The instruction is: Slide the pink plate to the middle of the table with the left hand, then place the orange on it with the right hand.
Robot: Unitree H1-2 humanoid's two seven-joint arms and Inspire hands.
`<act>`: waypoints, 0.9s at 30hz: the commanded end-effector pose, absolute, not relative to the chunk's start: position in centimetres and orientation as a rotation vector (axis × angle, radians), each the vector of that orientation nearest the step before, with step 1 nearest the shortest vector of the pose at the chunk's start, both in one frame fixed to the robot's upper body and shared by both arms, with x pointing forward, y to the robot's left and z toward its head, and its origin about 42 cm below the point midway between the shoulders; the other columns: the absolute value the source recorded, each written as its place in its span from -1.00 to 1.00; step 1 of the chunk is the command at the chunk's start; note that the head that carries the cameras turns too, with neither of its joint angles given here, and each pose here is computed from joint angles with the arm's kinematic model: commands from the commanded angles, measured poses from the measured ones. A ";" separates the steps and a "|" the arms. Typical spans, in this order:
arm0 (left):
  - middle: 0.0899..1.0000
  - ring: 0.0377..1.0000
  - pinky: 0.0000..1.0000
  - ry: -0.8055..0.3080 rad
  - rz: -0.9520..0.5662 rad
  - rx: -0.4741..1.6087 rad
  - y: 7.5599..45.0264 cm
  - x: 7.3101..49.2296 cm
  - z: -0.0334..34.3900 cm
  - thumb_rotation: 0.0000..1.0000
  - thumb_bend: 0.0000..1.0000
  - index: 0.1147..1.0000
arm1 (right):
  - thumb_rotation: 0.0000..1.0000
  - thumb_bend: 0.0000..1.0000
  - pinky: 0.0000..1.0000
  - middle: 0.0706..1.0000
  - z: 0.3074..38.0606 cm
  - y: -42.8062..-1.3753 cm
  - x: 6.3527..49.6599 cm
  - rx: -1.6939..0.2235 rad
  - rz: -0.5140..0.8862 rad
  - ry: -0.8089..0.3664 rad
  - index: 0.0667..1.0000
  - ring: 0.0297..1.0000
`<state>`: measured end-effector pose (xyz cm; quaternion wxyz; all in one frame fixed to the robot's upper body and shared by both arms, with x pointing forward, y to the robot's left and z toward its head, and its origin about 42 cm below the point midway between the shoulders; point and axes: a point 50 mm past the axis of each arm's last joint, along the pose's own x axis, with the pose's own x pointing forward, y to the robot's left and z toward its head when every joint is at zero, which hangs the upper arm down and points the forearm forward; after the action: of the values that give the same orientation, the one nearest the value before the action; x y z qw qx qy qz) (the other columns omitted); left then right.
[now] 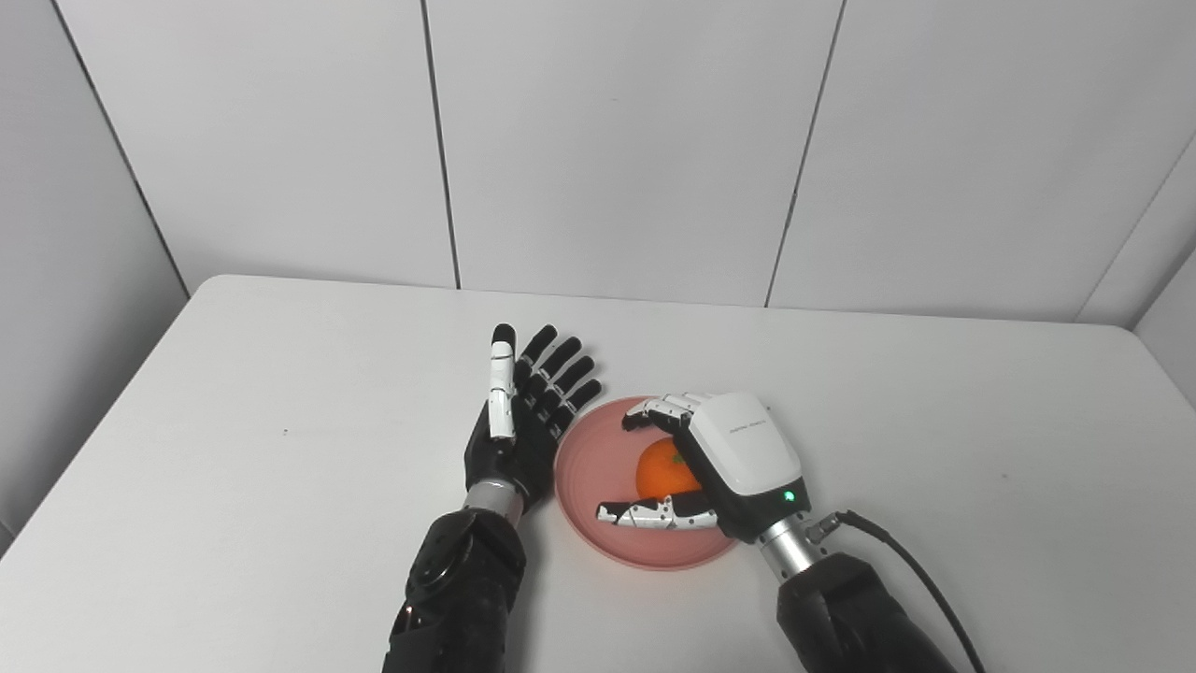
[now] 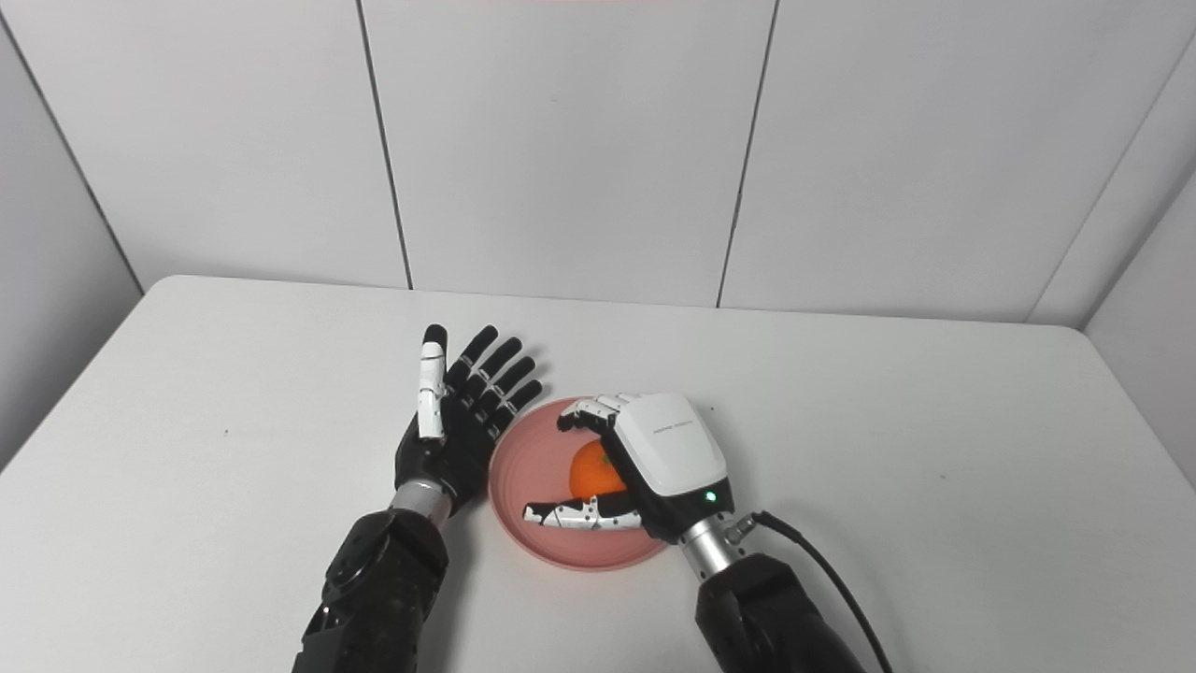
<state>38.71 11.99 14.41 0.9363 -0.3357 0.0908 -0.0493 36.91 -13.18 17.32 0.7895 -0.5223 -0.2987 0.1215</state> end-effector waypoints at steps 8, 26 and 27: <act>0.61 0.59 0.62 0.276 -0.068 -0.651 10.8 37.0 11.0 0.74 0.31 0.69 | 0.61 0.46 0.19 0.35 22.5 -12.8 36.6 -0.923 0.147 -0.815 0.23 0.30; 0.92 0.93 0.97 -0.131 0.037 -0.203 12.3 37.5 10.8 0.75 0.48 0.95 | 0.99 0.56 0.62 0.56 18.3 -17.6 37.6 0.042 -0.115 -0.385 0.45 0.58; 0.94 0.96 0.99 -0.147 0.043 -0.183 12.3 37.5 10.8 0.77 0.45 0.96 | 1.00 0.57 0.64 0.57 18.0 -17.7 37.6 0.075 -0.127 -0.369 0.45 0.59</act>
<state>38.17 11.25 12.41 0.9901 -0.1212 -0.0701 0.0073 37.25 -18.24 16.77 0.9849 0.0079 -0.1600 -0.0652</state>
